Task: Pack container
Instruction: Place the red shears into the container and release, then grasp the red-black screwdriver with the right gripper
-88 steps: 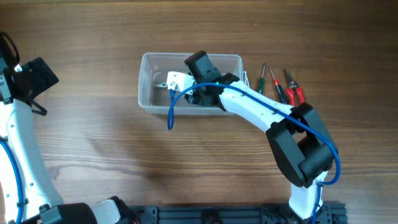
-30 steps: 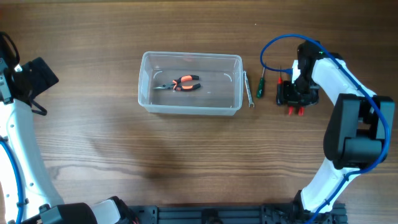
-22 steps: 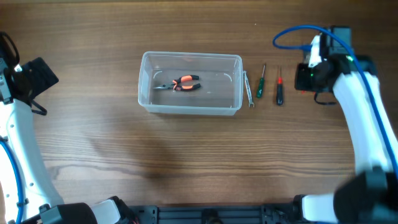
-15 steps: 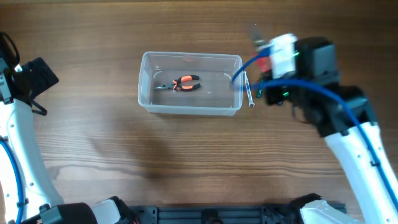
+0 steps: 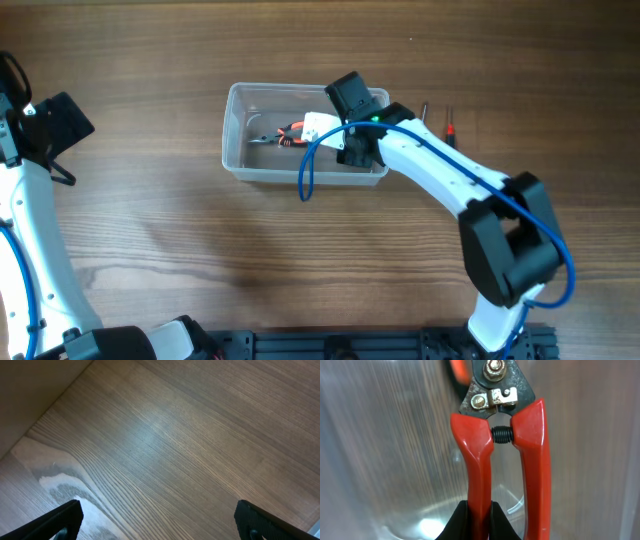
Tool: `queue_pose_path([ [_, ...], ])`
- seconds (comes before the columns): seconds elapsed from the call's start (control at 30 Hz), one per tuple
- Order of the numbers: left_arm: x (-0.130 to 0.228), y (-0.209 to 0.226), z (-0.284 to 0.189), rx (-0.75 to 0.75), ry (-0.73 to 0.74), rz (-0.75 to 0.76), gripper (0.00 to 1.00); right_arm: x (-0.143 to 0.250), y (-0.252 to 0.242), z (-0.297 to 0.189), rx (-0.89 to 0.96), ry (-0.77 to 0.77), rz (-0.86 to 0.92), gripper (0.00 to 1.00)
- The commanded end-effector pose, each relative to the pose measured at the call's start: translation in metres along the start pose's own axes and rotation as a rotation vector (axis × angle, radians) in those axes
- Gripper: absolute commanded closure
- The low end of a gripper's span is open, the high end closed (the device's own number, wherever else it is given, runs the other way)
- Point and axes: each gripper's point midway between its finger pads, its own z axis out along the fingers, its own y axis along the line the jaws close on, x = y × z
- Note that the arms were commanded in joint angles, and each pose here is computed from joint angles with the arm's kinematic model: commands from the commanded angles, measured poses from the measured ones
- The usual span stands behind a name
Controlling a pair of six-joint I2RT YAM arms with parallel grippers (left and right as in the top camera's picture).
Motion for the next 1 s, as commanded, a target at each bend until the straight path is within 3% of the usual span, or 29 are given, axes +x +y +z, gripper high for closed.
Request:
queue_pose_path([
  [0.0,-0.001,0.0,0.001,0.003,0.002,-0.013,0.0,0.015,-0.018,0.007,0.058,0.065,-0.066,0.96],
  [0.1,-0.001,0.0,0.001,0.003,0.002,-0.013,0.0,0.013,-0.03,0.005,0.099,0.034,0.093,0.94],
  [0.13,-0.001,0.0,0.001,0.003,0.002,-0.013,0.0,0.01,-0.035,-0.001,0.119,0.013,0.188,0.7],
  [0.17,-0.001,0.0,0.001,0.003,0.002,-0.013,0.0,0.006,-0.042,-0.013,0.142,-0.018,0.275,0.53],
  [0.2,-0.001,0.0,0.001,0.003,0.002,-0.013,0.0,0.002,-0.049,-0.028,0.167,-0.05,0.346,0.43],
  [0.23,-0.001,0.0,0.001,0.003,0.002,-0.013,0.0,-0.002,-0.059,-0.054,0.207,-0.101,0.428,0.25],
  [0.3,-0.001,0.0,0.001,0.003,0.002,-0.013,0.0,-0.015,-0.076,-0.121,0.271,-0.26,0.536,0.12],
  [0.4,-0.001,0.0,0.001,0.003,0.002,-0.013,0.0,0.004,-0.089,-0.234,0.39,-0.46,0.848,0.17],
  [0.43,-0.001,0.0,0.001,0.003,0.002,-0.013,0.0,0.036,-0.085,-0.267,0.429,-0.472,0.995,0.19],
  [0.5,-0.001,0.0,0.001,0.003,0.002,-0.013,0.0,0.086,-0.072,-0.274,0.43,-0.378,1.154,0.2],
  [0.57,-0.001,0.0,0.001,0.003,0.002,-0.013,0.0,0.141,-0.055,-0.242,0.368,-0.198,1.406,0.25],
  [0.63,-0.001,0.0,0.001,0.003,0.002,-0.013,0.0,0.163,-0.048,-0.204,0.273,-0.096,1.487,0.32],
  [0.7,-0.001,0.0,0.001,0.003,0.002,-0.013,0.0,0.176,-0.05,-0.171,0.218,-0.022,1.528,0.34],
  [0.83,-0.001,0.0,0.001,0.003,0.002,-0.013,0.0,0.209,-0.029,-0.062,-0.008,0.207,1.616,0.39],
  [0.97,-0.001,0.0,0.001,0.003,0.002,-0.013,0.0,0.221,-0.006,0.003,-0.109,0.325,1.543,0.38],
])
